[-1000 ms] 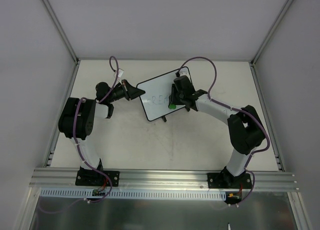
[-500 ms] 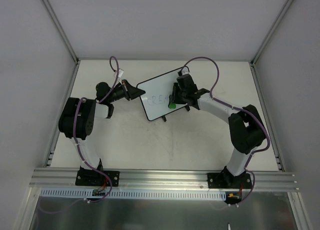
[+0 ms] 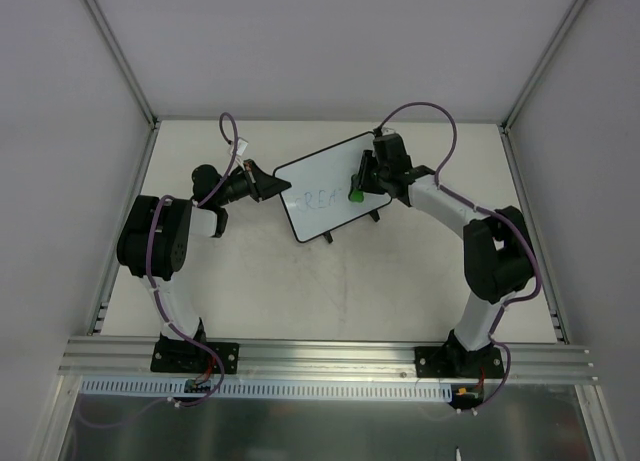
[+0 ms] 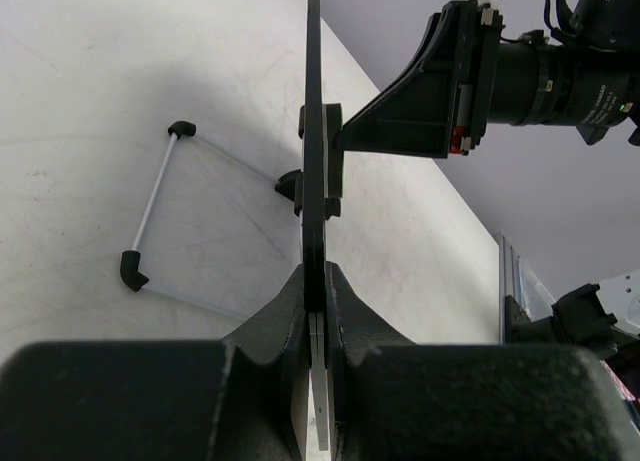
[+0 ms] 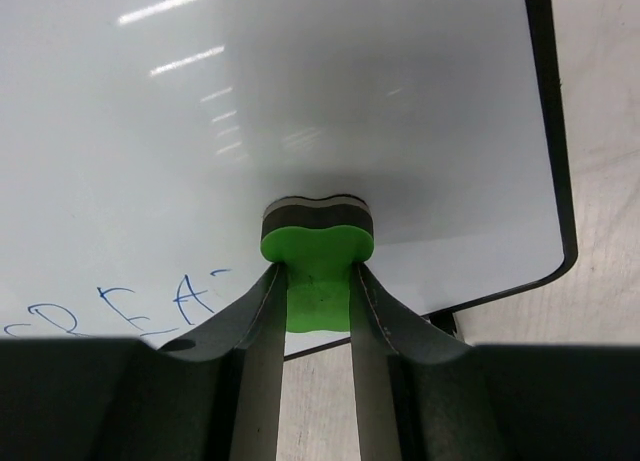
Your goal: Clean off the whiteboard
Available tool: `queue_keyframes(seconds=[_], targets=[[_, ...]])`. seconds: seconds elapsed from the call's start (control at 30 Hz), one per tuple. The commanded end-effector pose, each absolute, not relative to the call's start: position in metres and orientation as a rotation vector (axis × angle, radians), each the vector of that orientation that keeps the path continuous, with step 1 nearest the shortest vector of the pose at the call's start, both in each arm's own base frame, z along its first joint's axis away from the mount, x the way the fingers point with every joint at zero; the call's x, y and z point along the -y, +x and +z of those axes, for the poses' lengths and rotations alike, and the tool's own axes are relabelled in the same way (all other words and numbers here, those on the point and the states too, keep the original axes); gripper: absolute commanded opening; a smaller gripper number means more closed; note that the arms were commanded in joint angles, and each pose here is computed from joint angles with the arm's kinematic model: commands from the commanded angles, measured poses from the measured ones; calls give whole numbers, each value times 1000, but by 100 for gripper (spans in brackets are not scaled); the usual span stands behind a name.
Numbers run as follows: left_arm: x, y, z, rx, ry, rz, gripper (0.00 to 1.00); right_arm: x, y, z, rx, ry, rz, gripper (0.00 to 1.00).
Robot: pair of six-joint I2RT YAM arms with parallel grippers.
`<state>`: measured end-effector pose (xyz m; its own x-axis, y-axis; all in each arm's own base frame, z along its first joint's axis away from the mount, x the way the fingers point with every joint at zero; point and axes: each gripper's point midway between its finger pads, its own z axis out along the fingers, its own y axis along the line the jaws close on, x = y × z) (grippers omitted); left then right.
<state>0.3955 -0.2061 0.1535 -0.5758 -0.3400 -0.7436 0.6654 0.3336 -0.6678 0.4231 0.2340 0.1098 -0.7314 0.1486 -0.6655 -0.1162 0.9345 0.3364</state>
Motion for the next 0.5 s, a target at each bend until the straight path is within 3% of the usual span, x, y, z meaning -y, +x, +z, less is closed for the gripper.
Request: queue_keyframes(seconds=[0.0,0.47], targets=[[219,379,172,-1576,526,-1405,0,-239,455,140,-2226,20,477,0],[220,379,172,-1575,528,-1405,0,-274,425,115,-2286,-67,495,0]])
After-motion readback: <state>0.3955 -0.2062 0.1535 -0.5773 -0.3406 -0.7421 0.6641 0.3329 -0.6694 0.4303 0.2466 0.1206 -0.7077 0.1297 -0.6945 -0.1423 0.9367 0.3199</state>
